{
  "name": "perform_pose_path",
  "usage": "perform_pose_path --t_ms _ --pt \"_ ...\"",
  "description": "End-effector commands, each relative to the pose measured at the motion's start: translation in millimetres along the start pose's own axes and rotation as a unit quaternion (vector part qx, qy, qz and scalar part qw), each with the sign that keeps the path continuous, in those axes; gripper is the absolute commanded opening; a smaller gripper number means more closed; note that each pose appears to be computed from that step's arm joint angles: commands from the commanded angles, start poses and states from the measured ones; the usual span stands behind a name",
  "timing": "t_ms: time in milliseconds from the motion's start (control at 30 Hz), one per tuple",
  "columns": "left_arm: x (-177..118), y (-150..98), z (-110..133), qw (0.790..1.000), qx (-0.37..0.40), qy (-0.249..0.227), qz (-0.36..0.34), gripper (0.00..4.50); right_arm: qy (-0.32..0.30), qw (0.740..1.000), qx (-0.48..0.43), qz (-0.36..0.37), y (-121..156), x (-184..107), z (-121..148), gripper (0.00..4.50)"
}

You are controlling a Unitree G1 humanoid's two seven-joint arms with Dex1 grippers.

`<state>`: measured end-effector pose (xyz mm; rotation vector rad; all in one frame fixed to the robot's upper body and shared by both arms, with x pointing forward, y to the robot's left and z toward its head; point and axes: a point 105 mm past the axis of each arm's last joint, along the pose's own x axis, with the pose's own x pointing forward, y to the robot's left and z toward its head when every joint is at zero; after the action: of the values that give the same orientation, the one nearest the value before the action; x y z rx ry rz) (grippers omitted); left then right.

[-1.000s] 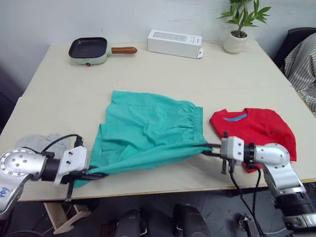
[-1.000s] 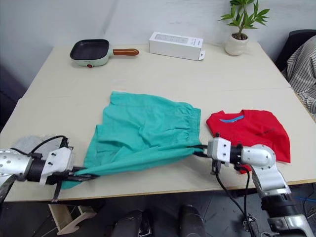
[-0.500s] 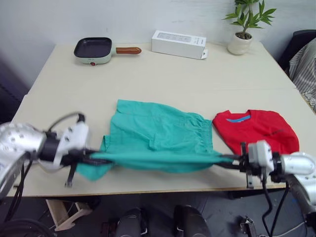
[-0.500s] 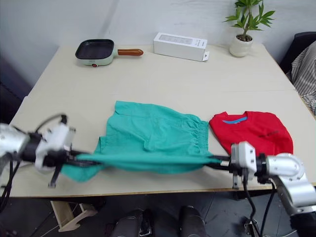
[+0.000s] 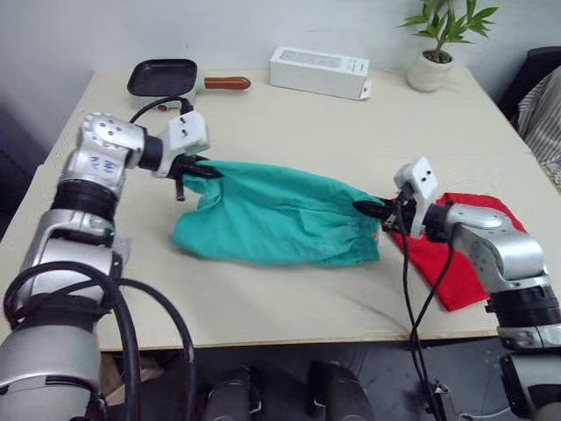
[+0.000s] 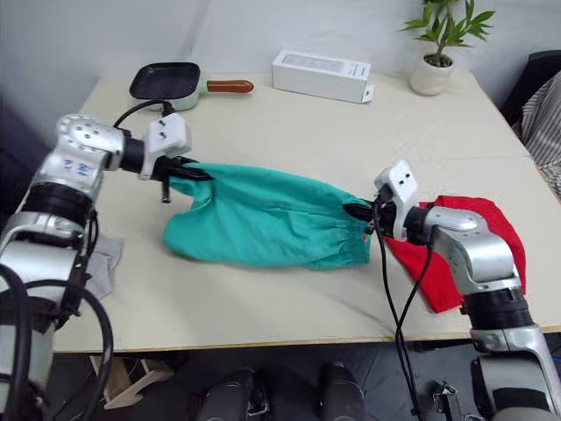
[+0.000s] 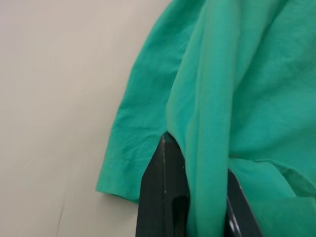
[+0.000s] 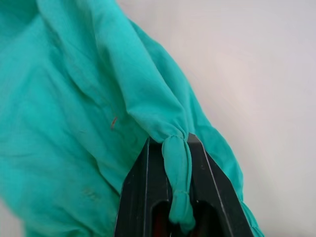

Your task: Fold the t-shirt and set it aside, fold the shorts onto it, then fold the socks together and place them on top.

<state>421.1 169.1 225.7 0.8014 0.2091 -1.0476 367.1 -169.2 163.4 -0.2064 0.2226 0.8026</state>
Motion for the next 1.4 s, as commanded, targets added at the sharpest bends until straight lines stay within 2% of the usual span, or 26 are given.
perform_pose_path --t_ms 33,167,233,300,333,433,600,700,733,800,867,933,1033,1167,1233,1400 --pt "4 13 0 0.998 0.021 0.014 0.056 0.02 0.020 0.998 -0.001 -0.057 -17 -2 -4 0.00" --pt "17 15 -2 0.995 0.026 0.003 0.091 0.02 -0.016 0.996 0.003 -0.089 -25 -1 4 0.00" --pt "19 17 -4 0.994 0.006 -0.007 0.110 0.02 -0.032 0.995 0.010 -0.097 -26 0 6 0.00" --pt "17 25 1 0.987 0.001 -0.031 0.155 0.41 -0.039 0.993 0.008 -0.109 -28 0 5 0.00" --pt "14 30 2 0.983 0.000 -0.040 0.180 0.61 -0.049 0.990 0.000 -0.130 -32 -2 6 0.60" --pt "2 40 -3 0.971 -0.013 -0.052 0.232 1.50 -0.067 0.983 -0.015 -0.171 -42 -13 8 1.51" --pt "-17 36 -18 0.969 -0.032 -0.073 0.234 3.07 -0.112 0.970 -0.054 -0.211 -52 -39 18 3.31" --pt "-35 40 -33 0.958 -0.076 -0.082 0.264 3.08 -0.139 0.970 -0.059 -0.189 -44 -49 21 4.34" --pt "-41 42 -37 0.951 -0.102 -0.094 0.275 3.08 -0.144 0.972 -0.056 -0.175 -39 -50 20 4.46" --pt "-48 42 -39 0.945 -0.135 -0.116 0.273 3.08 -0.153 0.975 -0.071 -0.143 -26 -49 21 4.46" --pt "-49 33 -40 0.951 -0.153 -0.134 0.230 3.08 -0.157 0.979 -0.077 -0.105 -10 -46 19 4.46" --pt "-46 25 -45 0.961 -0.151 -0.118 0.202 3.65 -0.157 0.982 -0.076 -0.078 2 -42 15 4.50" --pt "-40 24 -36 0.962 -0.138 -0.133 0.194 4.46 -0.159 0.983 -0.063 -0.067 10 -37 10 4.50" --pt "-34 23 -24 0.970 -0.095 -0.135 0.178 4.46 -0.168 0.982 -0.070 -0.044 23 -33 10 4.50" --pt "-40 18 -18 0.976 -0.045 -0.142 0.160 4.46 -0.183 0.978 -0.094 -0.017 36 -33 16 4.50" --pt "-51 -27 -28 0.986 0.062 -0.140 0.060 4.46 -0.145 0.971 -0.170 0.090 87 -31 1 4.50"
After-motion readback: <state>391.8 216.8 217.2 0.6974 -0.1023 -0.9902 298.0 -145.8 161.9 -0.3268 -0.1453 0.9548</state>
